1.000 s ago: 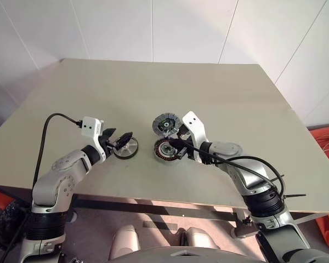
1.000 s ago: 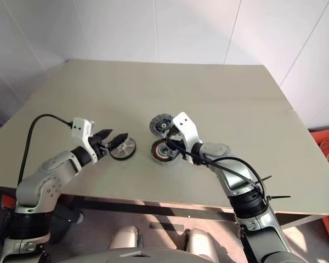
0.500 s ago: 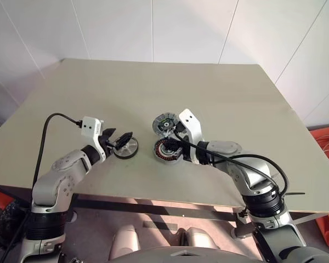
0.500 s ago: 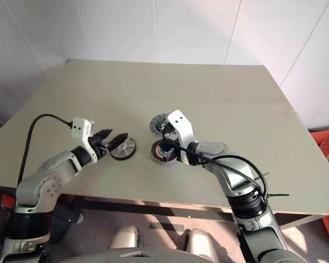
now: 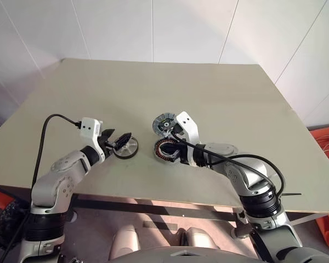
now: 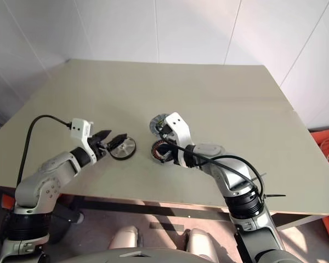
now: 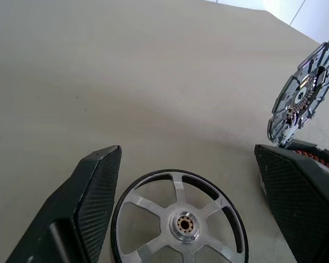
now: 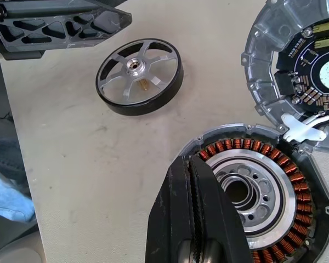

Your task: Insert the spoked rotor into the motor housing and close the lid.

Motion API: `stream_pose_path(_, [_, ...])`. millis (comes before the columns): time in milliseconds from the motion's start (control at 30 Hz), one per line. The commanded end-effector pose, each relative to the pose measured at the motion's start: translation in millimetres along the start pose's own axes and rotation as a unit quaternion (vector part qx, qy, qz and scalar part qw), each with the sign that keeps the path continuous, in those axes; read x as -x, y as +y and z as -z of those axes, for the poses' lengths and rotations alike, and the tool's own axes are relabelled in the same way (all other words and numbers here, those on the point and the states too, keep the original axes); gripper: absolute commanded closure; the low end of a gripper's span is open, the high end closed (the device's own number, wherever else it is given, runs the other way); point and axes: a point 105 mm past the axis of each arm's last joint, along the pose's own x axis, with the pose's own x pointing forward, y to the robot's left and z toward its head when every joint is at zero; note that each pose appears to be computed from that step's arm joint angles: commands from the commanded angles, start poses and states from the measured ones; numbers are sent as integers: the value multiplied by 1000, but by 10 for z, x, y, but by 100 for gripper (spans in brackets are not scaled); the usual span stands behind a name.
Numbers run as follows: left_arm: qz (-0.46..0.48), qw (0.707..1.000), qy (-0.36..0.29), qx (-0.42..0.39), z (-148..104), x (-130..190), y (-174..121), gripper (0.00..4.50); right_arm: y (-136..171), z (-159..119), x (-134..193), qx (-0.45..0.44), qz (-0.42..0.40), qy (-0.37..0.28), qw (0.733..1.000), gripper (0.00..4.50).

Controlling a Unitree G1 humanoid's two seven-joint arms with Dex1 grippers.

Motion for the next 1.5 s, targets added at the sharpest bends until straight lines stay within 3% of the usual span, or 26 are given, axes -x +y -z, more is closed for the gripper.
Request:
stream_pose_path(33, [1,1000,-21,-18,-146,42,-21,38,-9,-24,1,-16,0,-12,1000,447])
stream_pose_path(1133, [-2,999,-24,-22,-180,54,-6,38,-188,32,-72,-16,30,-5,999,447])
stream_pose_path(1500, [1,999,-24,-23,-181,35,-8,38,-174,-177,10,-14,13,-43,999,447])
